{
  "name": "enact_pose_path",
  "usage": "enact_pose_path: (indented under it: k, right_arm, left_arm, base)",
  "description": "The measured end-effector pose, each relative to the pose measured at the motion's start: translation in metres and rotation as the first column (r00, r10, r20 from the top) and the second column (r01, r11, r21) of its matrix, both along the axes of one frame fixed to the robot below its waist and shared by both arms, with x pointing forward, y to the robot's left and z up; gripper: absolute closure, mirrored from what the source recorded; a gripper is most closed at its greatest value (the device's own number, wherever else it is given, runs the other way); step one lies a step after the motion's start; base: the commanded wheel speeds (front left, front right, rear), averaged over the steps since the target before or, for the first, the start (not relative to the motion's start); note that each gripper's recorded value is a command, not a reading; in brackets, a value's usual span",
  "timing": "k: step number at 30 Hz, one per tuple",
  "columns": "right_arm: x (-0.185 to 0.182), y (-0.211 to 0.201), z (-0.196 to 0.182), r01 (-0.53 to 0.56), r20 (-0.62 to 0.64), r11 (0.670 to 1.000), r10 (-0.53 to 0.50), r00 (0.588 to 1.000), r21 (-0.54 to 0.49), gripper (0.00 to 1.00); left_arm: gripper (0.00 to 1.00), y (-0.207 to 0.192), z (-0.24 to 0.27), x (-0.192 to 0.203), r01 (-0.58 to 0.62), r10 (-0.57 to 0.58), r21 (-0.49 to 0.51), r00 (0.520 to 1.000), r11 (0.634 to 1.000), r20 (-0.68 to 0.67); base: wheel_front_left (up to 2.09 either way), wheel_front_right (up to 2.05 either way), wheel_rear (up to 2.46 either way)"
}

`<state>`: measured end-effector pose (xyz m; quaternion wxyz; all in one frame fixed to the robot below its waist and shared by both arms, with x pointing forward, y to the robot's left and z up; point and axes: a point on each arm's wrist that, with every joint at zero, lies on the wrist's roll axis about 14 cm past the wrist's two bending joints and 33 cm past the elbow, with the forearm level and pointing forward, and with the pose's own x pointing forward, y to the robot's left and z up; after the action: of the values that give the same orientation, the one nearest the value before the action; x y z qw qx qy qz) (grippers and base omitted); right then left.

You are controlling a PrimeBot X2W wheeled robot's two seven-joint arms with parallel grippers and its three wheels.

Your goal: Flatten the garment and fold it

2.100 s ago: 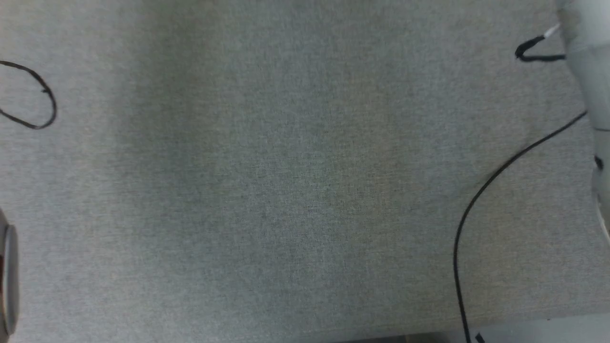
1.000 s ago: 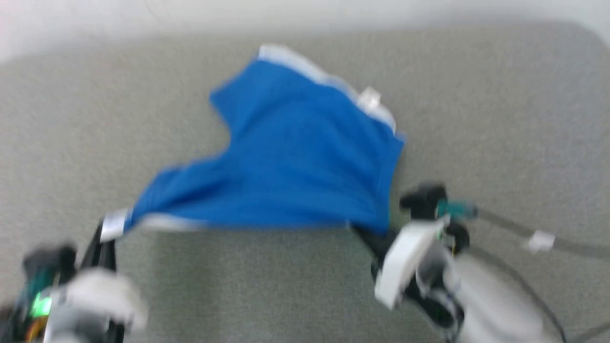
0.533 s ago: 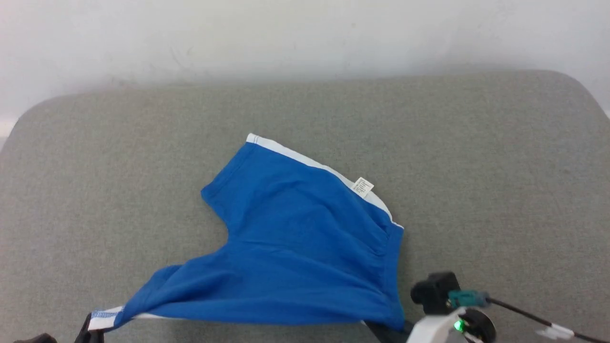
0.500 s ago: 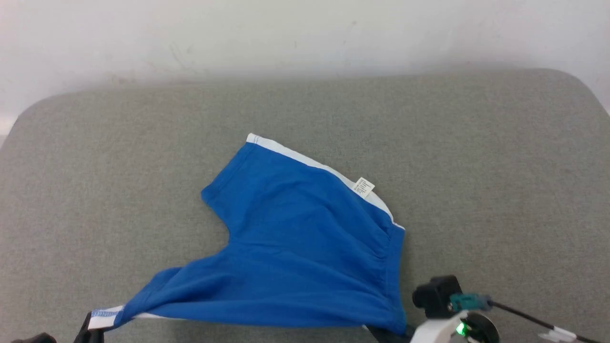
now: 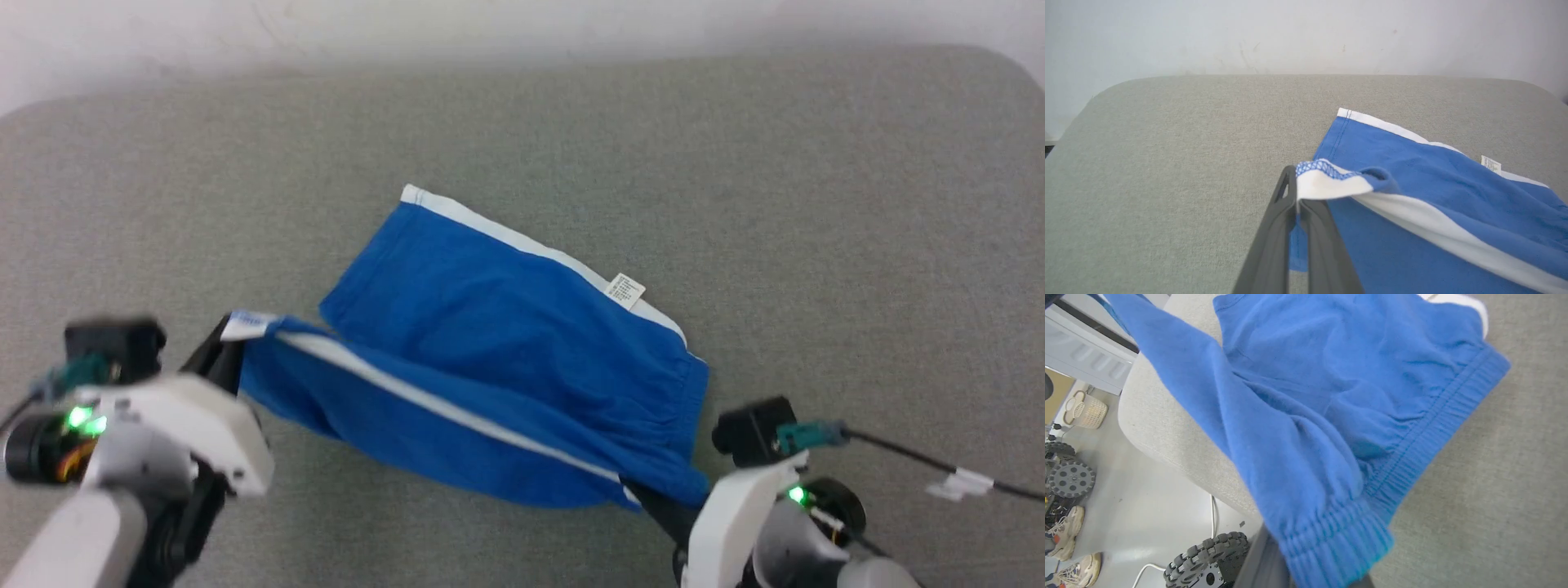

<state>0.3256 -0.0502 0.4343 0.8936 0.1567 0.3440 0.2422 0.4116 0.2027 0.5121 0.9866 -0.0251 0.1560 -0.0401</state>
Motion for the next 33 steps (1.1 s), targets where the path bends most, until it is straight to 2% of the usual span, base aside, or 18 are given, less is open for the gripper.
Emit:
enact_pose_path:
  k: [11, 15, 21, 23, 24, 25, 26, 27, 28, 29, 33]
  right_arm:
    - [0.055, -0.016, -0.006, 0.055, -0.012, 0.998, -0.055, 0.998, 0.01, 1.0]
    - [0.068, -0.026, -0.011, 0.091, -0.011, 0.996, -0.091, 0.996, 0.017, 1.0]
    - [0.08, -0.035, -0.022, 0.122, -0.031, 0.992, -0.121, 0.992, 0.018, 1.0]
    - [0.084, -0.037, -0.025, 0.131, -0.032, 0.991, -0.13, 0.991, 0.02, 1.0]
    - [0.086, -0.038, -0.026, 0.133, -0.035, 0.991, -0.133, 0.991, 0.021, 0.98]
    - [0.087, -0.039, -0.028, 0.136, -0.035, 0.991, -0.135, 0.99, 0.018, 0.87]
    - [0.089, -0.04, -0.03, 0.14, -0.035, 0.99, -0.139, 0.99, 0.019, 0.74]
    - [0.09, -0.04, -0.031, 0.143, -0.038, 0.989, -0.142, 0.989, 0.023, 0.62]
    - [0.091, -0.041, -0.032, 0.145, -0.037, 0.989, -0.144, 0.989, 0.021, 0.22]
    - [0.091, -0.041, -0.034, 0.145, -0.036, 0.989, -0.144, 0.989, 0.017, 0.0]
    - [0.092, -0.037, -0.033, 0.138, -0.006, 0.99, -0.138, 0.99, 0.006, 0.0]
  left_arm:
    - [1.0, -0.054, -0.021, 0.106, 0.243, -0.231, 0.042, 0.953, 0.969, -0.196]
    - [1.0, -0.071, -0.026, 0.136, 0.281, -0.262, 0.055, 0.938, 0.958, -0.228]
    - [1.0, -0.088, -0.07, 0.153, 0.313, -0.274, 0.045, 0.886, 0.949, -0.375]
    - [0.98, -0.093, -0.087, 0.154, 0.315, -0.274, 0.032, 0.868, 0.949, -0.414]
    - [0.77, -0.096, -0.093, 0.156, 0.313, -0.275, 0.022, 0.863, 0.95, -0.424]
    - [0.53, -0.099, -0.098, 0.157, 0.31, -0.276, 0.009, 0.86, 0.951, -0.43]
    - [0.14, -0.102, -0.103, 0.158, 0.307, -0.28, -0.007, 0.857, 0.952, -0.434]
    - [0.0, -0.105, -0.108, 0.159, 0.305, -0.283, -0.02, 0.854, 0.952, -0.437]
    - [0.0, -0.108, -0.111, 0.16, 0.303, -0.286, -0.031, 0.855, 0.953, -0.433]
    - [0.0, -0.11, -0.113, 0.161, 0.298, -0.288, -0.044, 0.856, 0.953, -0.429]
    - [0.0, -0.111, -0.103, 0.167, 0.28, -0.285, -0.069, 0.886, 0.958, -0.366]
  base:
    - [0.0, 0.0, 0.0]
    - [0.0, 0.0, 0.0]
    - [0.0, 0.0, 0.0]
    - [0.0, 0.0, 0.0]
    - [0.0, 0.0, 0.0]
    - [0.0, 0.0, 0.0]
    - [0.0, 0.0, 0.0]
    - [0.0, 0.0, 0.0]
    - [0.0, 0.0, 0.0]
    - [0.0, 0.0, 0.0]
    - [0.0, 0.0, 0.0]
